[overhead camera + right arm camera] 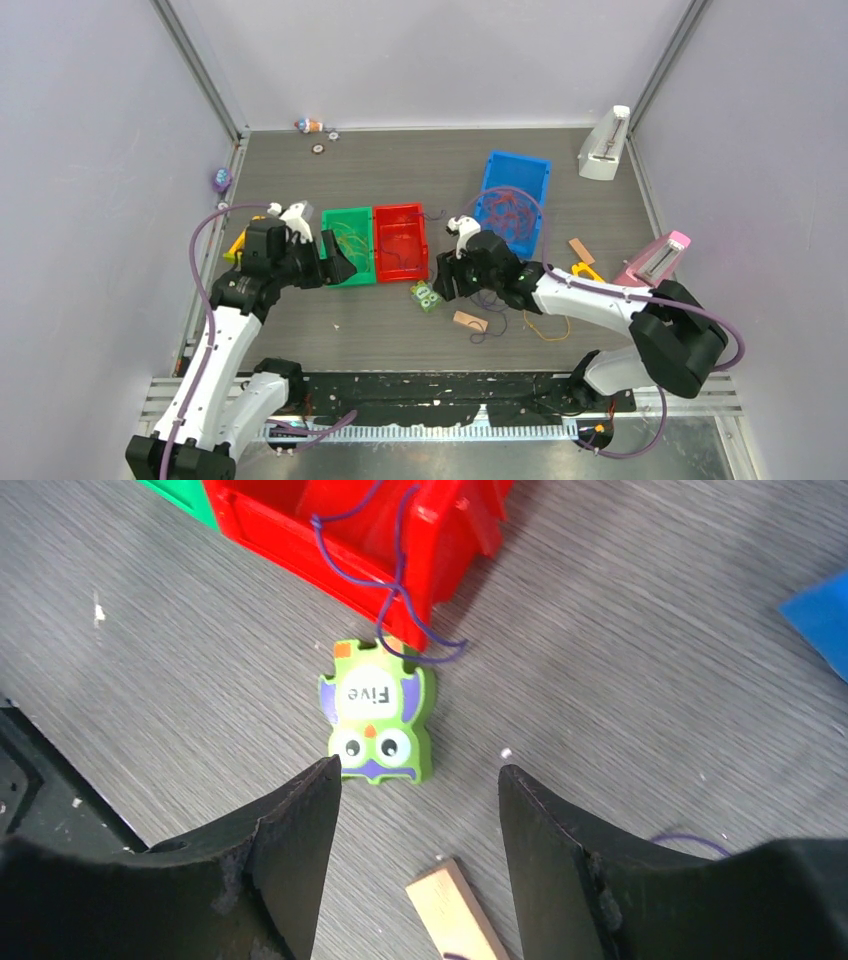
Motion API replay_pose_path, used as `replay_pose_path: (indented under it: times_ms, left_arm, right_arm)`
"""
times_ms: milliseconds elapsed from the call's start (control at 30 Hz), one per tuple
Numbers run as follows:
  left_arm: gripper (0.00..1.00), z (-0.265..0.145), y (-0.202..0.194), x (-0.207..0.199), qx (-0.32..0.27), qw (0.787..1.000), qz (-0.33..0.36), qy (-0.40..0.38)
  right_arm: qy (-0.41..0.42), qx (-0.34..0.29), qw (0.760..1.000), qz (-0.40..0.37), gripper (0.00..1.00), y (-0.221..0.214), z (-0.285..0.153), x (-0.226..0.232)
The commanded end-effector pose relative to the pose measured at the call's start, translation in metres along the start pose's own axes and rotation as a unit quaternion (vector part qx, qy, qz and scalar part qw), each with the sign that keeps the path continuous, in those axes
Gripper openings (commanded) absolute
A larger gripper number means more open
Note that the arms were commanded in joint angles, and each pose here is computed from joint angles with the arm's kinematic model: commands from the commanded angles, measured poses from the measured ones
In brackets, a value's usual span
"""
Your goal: Untangle the cables
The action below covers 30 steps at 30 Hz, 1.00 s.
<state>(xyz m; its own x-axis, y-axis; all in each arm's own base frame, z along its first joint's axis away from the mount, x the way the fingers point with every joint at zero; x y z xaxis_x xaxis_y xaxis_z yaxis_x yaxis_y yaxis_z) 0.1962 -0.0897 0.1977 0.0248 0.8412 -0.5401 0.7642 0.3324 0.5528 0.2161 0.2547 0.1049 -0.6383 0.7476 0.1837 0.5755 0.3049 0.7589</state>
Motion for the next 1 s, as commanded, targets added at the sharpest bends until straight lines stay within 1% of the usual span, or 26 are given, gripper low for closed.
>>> replay_pose_path:
  times_ms: [0, 33, 133, 333, 433, 533, 633, 667, 700, 733, 767, 800, 867, 967]
  left_arm:
    - [0.76, 0.002, 0.003, -0.013, -0.010, 0.999, 0.016, -0.041]
    - [0.76, 0.002, 0.003, -0.013, -0.009, 0.999, 0.016, -0.043]
    - [0.75, 0.003, 0.002, -0.015, -0.005, 0.999, 0.017, -0.047]
    - [0.74, 0.002, 0.001, -0.016, -0.007, 0.999, 0.021, -0.048]
    - [0.73, 0.003, 0.000, -0.015, -0.003, 0.999, 0.020, -0.047]
    - [0.73, 0.003, -0.001, -0.015, 0.000, 0.999, 0.020, -0.047]
    - [0.72, 0.003, 0.000, -0.015, 0.001, 0.999, 0.022, -0.046]
    - [0.73, 0.003, 0.000, -0.015, 0.001, 0.999, 0.023, -0.046]
    - [0.73, 0.003, 0.000, -0.015, 0.001, 0.999, 0.023, -0.046]
    - [0.72, 0.003, 0.000, -0.015, 0.001, 0.999, 0.023, -0.046]
    - [0.72, 0.003, 0.000, -0.015, 0.000, 0.999, 0.024, -0.046]
    - [0.72, 0.004, 0.000, -0.015, 0.002, 0.999, 0.024, -0.045]
    - [0.73, 0.004, 0.000, -0.015, 0.003, 0.999, 0.024, -0.045]
    - [0.72, 0.004, 0.000, -0.015, 0.004, 0.999, 0.024, -0.045]
  right_arm:
    - [0.045, -0.052, 0.998, 0.000, 0.64, 0.023, 0.012, 0.014]
    - [0.047, -0.063, 0.997, -0.002, 0.64, 0.029, 0.014, 0.015]
    - [0.037, -0.055, 0.998, -0.010, 0.63, 0.029, 0.029, 0.012]
    - [0.017, -0.063, 0.997, -0.028, 0.60, 0.039, 0.049, 0.006]
    - [0.008, -0.063, 0.997, -0.036, 0.54, 0.040, 0.055, 0.003]
    - [0.004, -0.066, 0.997, -0.044, 0.52, 0.044, 0.056, 0.003]
    - [0.001, -0.066, 0.997, -0.051, 0.42, 0.046, 0.056, 0.002]
    - [0.001, -0.066, 0.996, -0.055, 0.37, 0.047, 0.056, 0.002]
    - [0.001, -0.065, 0.996, -0.059, 0.34, 0.047, 0.055, 0.002]
    - [0.002, -0.065, 0.996, -0.062, 0.25, 0.047, 0.055, 0.003]
    - [0.001, -0.062, 0.996, -0.065, 0.21, 0.047, 0.054, 0.002]
    - [0.001, -0.061, 0.996, -0.067, 0.14, 0.047, 0.053, 0.003]
    - [-0.001, -0.058, 0.996, -0.071, 0.07, 0.049, 0.050, 0.003]
    - [0.000, -0.059, 0.995, -0.077, 0.05, 0.051, 0.043, 0.006]
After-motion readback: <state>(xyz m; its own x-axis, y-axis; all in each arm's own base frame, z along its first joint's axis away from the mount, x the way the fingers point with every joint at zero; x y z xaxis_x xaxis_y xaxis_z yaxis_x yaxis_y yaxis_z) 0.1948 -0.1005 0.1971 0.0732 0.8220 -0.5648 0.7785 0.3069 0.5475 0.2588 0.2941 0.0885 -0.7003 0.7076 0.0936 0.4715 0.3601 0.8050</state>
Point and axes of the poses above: each gripper's point midway between its finger pads, its own z axis out along the fingers, its own x axis along the line the jaws close on, y = z × x, the point moved 4 cm from there along -z, back along the fingers, and after that the axes turned 8 degrees about -z, right-handed, at the moved point
